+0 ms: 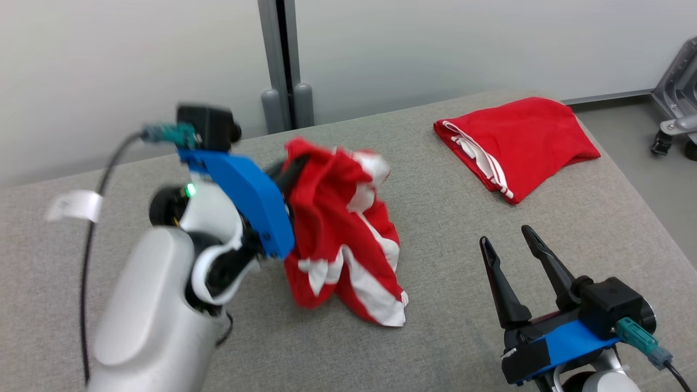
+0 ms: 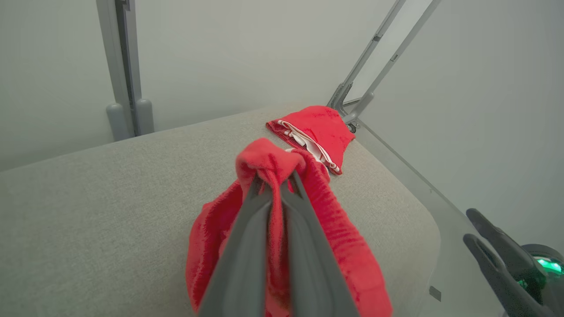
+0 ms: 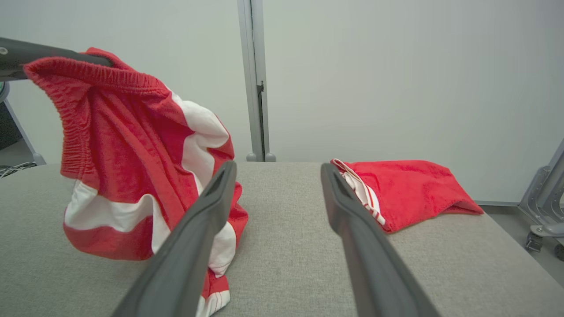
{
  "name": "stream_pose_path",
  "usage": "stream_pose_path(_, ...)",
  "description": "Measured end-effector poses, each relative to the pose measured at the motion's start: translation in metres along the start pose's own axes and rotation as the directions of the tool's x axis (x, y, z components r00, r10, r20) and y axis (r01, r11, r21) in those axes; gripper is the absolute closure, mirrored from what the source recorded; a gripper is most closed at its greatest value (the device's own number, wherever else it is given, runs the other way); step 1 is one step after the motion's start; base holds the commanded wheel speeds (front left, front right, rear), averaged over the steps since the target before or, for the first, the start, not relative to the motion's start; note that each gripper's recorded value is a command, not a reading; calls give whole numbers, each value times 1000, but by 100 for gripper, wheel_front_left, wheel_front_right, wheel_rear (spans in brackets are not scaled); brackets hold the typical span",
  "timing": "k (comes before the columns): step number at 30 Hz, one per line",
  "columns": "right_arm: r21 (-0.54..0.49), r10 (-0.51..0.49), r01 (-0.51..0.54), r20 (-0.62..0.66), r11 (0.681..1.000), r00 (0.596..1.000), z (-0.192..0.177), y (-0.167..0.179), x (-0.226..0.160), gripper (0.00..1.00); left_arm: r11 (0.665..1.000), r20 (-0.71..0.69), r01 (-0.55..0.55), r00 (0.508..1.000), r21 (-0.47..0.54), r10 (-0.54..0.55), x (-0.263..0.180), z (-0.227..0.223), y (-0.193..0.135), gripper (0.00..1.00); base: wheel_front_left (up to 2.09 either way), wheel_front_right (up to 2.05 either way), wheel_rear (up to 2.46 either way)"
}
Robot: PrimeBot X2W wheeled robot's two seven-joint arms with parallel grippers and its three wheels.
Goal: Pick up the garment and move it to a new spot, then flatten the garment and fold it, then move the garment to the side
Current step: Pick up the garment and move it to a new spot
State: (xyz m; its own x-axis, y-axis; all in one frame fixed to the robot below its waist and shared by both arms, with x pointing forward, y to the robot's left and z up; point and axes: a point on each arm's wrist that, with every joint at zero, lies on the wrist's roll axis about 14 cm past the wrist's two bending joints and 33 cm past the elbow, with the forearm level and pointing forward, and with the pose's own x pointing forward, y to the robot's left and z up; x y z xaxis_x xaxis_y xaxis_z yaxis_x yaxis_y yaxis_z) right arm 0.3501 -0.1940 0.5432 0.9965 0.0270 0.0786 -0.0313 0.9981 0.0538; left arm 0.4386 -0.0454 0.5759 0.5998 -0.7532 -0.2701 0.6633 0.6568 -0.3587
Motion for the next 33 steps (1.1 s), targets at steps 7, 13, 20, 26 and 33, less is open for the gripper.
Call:
stream_pose_path(7, 7, -6, 6, -10, 1000, 1000, -4, -1, 1, 0, 985, -181, -162, 972, -55, 150, 13, -106, 34, 0, 0, 0, 0)
stream_pose_path(13, 15, 28, -27, -11, 1000, 1000, -6, 9, 12, 0, 977, -120, -201, 974, -78, 191, 11, -125, 41, 0, 0, 0, 0)
stream_pose_path(20, 2, 74, -74, 1, 997, 997, -3, 23, 23, 0, 969, 137, -203, 966, -139, 222, -12, -91, 44, 0, 0, 0, 0)
stream_pose_path(26, -2, 105, -105, 21, 995, 994, 5, 32, 27, 0, 938, 332, -318, 878, -135, 345, -61, -71, 69, 0, 0, 0, 0)
stream_pose_path(33, -8, 109, -108, 13, 994, 994, 4, 33, 26, 0, 850, 429, -508, 742, -141, 515, -128, -79, 105, 0, 0, 0, 0)
